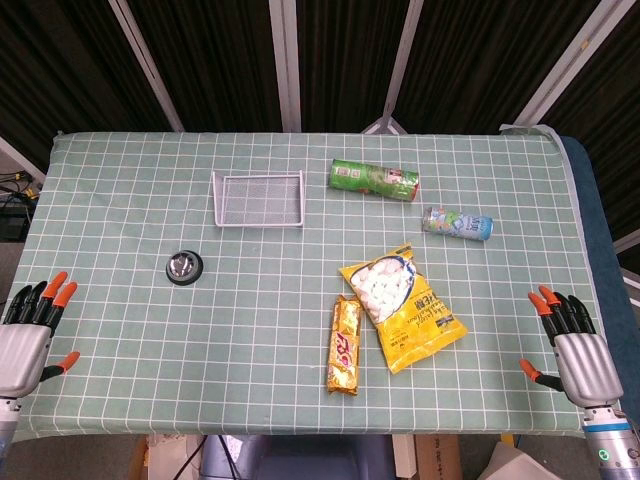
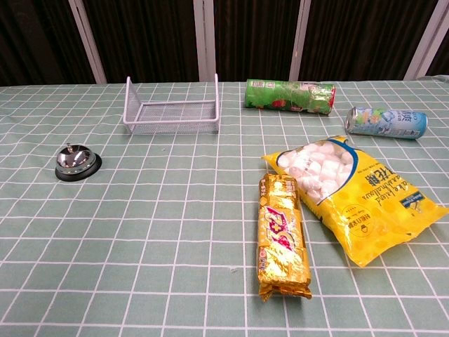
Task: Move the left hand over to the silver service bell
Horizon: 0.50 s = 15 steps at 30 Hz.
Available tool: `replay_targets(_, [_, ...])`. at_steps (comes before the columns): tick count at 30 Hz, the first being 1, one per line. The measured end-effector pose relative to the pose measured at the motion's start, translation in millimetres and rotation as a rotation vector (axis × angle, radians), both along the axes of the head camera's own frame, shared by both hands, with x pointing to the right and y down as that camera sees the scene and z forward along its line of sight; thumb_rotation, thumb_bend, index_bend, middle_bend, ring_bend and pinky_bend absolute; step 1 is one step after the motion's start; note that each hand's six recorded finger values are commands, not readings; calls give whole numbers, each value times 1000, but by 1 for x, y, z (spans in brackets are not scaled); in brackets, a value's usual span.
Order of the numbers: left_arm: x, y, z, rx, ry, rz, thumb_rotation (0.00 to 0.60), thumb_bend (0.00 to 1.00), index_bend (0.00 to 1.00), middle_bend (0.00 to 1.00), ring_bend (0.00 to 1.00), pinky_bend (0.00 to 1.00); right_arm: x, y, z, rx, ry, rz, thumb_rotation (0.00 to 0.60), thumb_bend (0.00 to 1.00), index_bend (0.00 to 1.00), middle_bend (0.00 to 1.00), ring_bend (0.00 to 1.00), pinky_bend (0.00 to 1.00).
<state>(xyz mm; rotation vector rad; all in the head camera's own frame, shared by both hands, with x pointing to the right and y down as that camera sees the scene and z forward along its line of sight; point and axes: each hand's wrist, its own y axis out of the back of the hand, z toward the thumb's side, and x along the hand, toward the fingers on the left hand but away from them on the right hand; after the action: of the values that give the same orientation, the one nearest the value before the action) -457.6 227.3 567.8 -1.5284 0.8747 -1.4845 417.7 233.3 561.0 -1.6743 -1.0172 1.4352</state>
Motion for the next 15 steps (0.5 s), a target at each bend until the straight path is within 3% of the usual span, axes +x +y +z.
replay_targets(15, [4,-1,0,3,1,10,600,163,0,0,0,0,1,1,-1,3,-1,2,600,247,0,0,0,0])
